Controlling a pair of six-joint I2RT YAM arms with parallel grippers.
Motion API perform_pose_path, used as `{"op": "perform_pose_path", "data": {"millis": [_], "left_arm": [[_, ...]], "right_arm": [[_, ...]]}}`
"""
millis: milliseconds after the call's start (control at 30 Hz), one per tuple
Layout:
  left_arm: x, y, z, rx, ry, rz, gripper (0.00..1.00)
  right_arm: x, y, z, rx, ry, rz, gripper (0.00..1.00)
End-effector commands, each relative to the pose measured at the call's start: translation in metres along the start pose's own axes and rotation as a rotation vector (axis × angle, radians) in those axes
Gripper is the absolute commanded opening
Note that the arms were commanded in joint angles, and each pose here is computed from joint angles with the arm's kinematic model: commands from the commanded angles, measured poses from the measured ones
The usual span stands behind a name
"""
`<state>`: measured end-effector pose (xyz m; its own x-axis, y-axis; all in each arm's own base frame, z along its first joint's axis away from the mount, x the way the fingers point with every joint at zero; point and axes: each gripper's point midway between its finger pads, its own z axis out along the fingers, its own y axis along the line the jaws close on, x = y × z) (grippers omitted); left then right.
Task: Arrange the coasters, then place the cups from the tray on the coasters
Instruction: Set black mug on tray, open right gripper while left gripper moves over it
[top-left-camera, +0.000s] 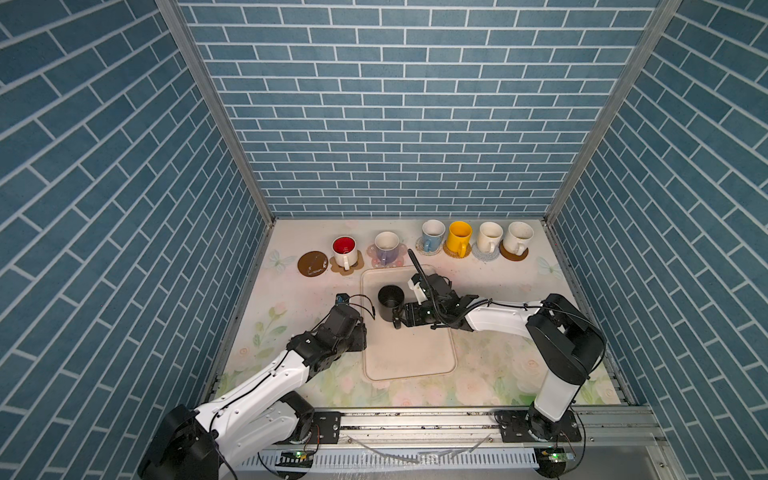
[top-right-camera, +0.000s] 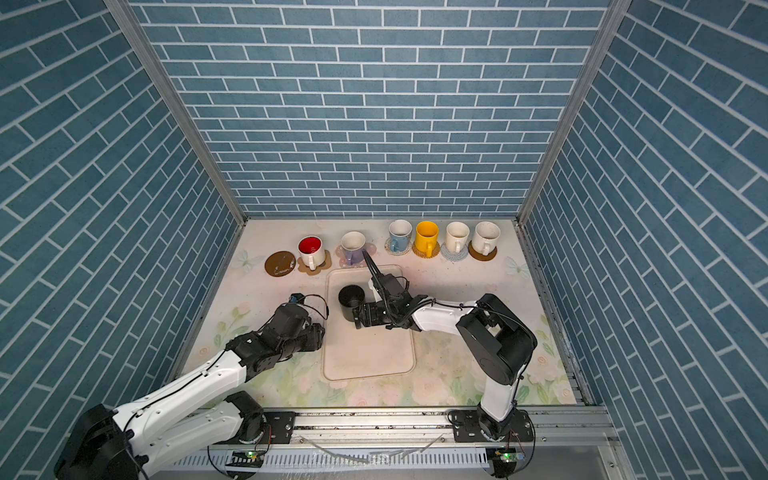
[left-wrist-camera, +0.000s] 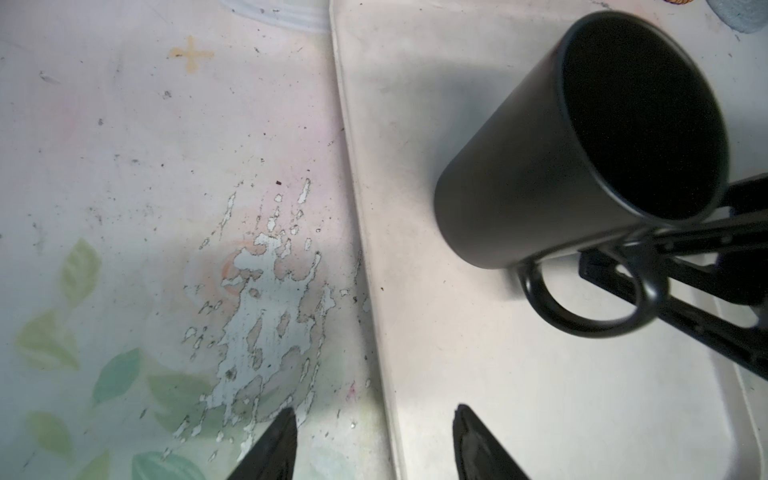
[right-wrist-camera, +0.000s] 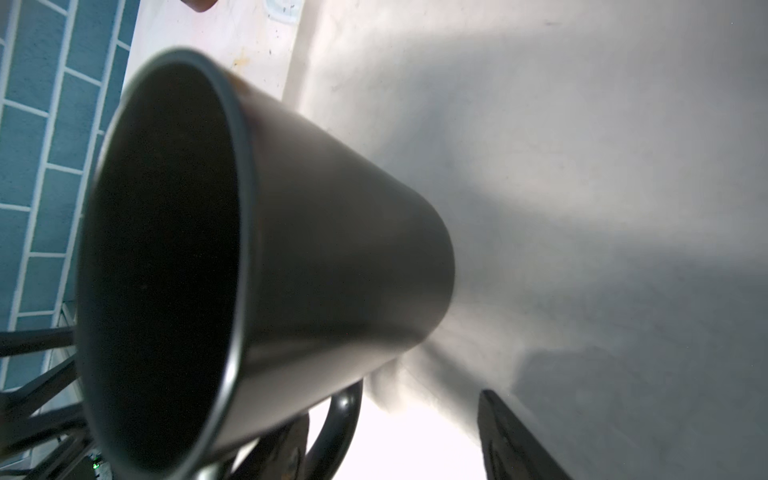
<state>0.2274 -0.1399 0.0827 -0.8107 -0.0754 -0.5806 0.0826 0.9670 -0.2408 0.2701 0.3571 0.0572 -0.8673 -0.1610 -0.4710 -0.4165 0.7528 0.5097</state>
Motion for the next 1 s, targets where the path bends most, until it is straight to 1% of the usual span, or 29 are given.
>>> {"op": "perform_pose_path", "data": {"millis": [0,233,267,300,467,567,733,967], "left_arm": [[-0.011,-0.012,-0.006,-0.013,-0.027,0.017,0.62],[-0.022,-0.048,0.001,-0.050,-0.038,0.092,0.66],[-0.019,-0.053,0.006,-0.052,-0.028,0.102,0.67],[-0.024,-0.063,0.006,-0.039,-0.037,0.100,0.67],[-0.026,-0.087,0.019,-0.052,-0.030,0.136,0.70],[-0.028,-0.092,0.029,-0.088,-0.018,0.158,0.71],[-0.033,-0.102,0.040,-0.103,-0.012,0.164,0.72],[-0.035,-0.101,0.054,-0.163,0.005,0.188,0.66]], "right_arm": [[-0.007,-0.011,-0.020,0.036,-0.059,0.045,0.65],[0.002,-0.040,-0.056,0.082,-0.098,0.090,0.65],[0.004,-0.045,-0.062,0.093,-0.107,0.099,0.65],[0.004,-0.050,-0.070,0.103,-0.117,0.109,0.65],[0.008,-0.074,-0.102,0.175,-0.164,0.141,0.65],[0.013,-0.085,-0.115,0.217,-0.181,0.141,0.65],[0.019,-0.093,-0.128,0.253,-0.204,0.122,0.65],[0.024,-0.099,-0.135,0.274,-0.202,0.100,0.65]]}}
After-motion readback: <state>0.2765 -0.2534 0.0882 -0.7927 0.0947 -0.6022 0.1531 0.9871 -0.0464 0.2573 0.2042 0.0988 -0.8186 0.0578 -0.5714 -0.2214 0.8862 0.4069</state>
